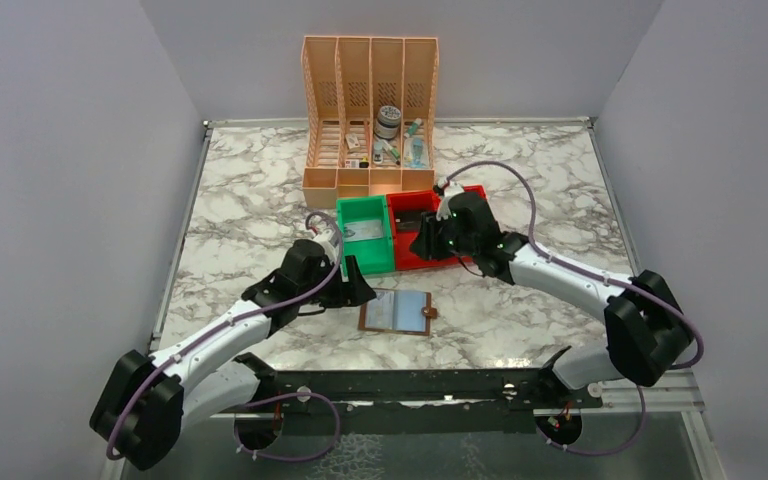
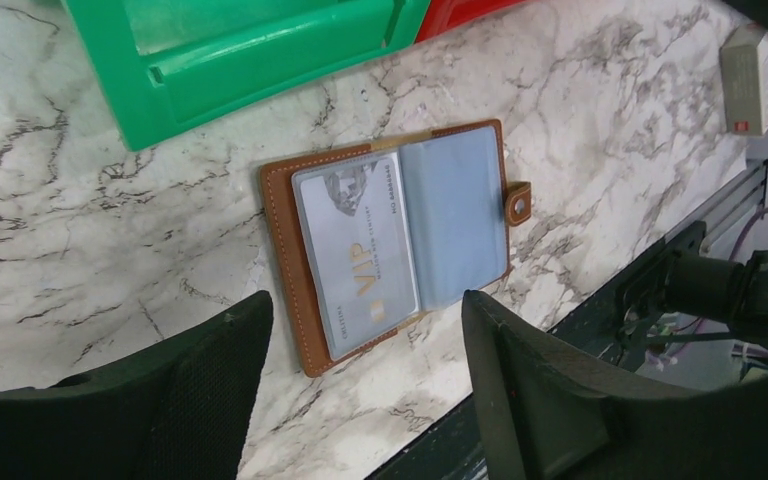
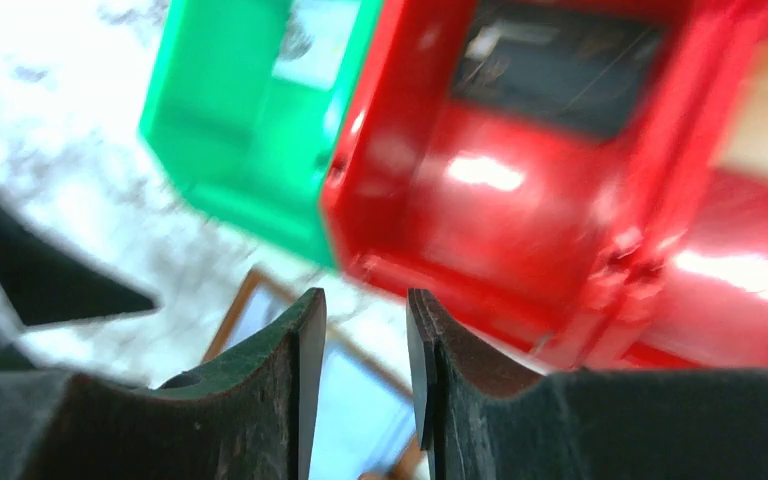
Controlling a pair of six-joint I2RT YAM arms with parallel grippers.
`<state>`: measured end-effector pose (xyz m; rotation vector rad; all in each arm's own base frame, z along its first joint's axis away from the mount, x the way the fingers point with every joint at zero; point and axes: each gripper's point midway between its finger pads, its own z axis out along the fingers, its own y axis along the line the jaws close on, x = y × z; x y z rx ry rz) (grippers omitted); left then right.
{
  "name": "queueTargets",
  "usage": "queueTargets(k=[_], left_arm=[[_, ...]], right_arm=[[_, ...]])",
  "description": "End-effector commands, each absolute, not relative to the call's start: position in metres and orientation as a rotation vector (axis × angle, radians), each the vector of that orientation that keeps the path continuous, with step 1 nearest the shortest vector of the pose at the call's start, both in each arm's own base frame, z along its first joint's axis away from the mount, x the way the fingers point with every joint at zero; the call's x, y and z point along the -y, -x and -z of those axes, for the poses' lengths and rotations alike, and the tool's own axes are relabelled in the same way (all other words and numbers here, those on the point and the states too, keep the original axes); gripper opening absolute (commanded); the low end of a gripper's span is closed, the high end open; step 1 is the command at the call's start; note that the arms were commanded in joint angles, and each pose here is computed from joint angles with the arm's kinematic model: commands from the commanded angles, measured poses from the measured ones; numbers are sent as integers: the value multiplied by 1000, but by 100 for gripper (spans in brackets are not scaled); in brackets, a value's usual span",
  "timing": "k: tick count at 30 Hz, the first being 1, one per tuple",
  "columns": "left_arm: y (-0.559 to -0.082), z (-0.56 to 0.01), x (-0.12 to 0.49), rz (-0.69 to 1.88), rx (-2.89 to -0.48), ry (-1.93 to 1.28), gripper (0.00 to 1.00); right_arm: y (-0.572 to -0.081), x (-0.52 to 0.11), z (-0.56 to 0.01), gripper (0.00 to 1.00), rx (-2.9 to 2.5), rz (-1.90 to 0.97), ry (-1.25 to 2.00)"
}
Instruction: Take the credit cards out of the card holder
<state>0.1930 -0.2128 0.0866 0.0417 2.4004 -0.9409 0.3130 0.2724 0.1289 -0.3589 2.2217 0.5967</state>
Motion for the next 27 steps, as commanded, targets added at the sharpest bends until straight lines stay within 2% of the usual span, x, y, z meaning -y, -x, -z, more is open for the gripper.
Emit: queueTargets(k=[1,3,7,16,20,27], left_arm=[[-188,-84,228,1000,-2408,-118,67],[-187,-83,234,1009,-2411,-135,63],[-188,-74,242,962,-2445,-146,58],[-191,-50,248,883,-2502,-155,51],[-194,-49,251,885,-2497,-162,44],[-190,-41,250,880,-2518,-167,36]], right_arm=[[-243,-313,-121,35,-2257,-1160,357],[-223,-320,-112,33,-2288,-1272,331],[-206,-325,-94,32,-2337,-1298,302],[-192,-336,-67,27,-2424,-1331,301],[-192,-342,-56,27,-2457,-1337,306],[-201,-325,-20,25,-2594,-1117,205]])
